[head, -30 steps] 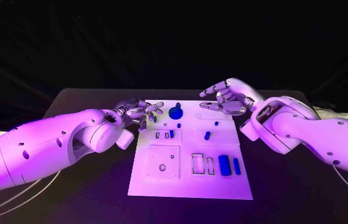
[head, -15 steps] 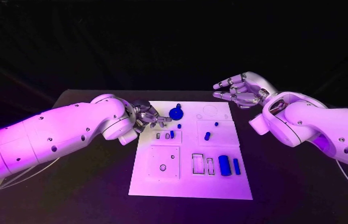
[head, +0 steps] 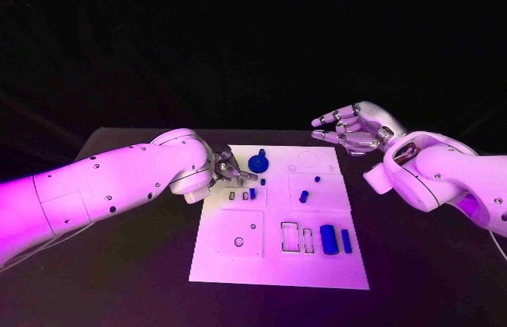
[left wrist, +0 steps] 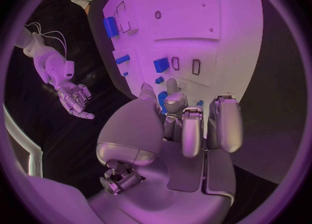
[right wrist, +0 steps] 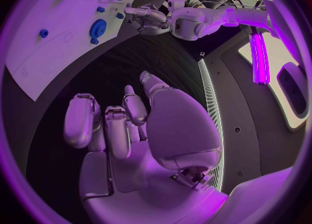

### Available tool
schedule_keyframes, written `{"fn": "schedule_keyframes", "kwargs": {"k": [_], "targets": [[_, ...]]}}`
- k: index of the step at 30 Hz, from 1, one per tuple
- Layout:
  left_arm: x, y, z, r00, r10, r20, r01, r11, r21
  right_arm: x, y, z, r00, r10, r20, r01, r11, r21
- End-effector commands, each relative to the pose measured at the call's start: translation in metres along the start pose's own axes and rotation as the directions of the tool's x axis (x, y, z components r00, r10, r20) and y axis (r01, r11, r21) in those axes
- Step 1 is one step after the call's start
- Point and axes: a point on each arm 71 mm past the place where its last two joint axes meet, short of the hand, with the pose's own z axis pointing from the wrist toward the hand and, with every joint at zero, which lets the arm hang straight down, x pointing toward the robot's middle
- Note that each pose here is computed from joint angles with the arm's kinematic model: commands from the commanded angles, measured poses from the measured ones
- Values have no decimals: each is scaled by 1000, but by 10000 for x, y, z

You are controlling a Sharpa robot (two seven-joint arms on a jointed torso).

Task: Assemble the parts on the task board

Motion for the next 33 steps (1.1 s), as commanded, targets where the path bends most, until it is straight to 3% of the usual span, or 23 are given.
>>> {"fn": "schedule_keyframes", "kwargs": {"k": [1, 22, 33], "targets": [[34, -28, 18, 996, 82, -35, -83, 996, -30, 17, 18, 11, 1000, -11, -12, 11, 1000, -20], [159, -199, 117, 984, 142, -108, -146, 989, -30, 62, 27, 43, 999, -9, -31, 9, 1000, -16], [150, -198, 144, 984, 141, -109, -146, 988, -42, 69, 22, 45, 999, -9, -37, 9, 1000, -8]]}}
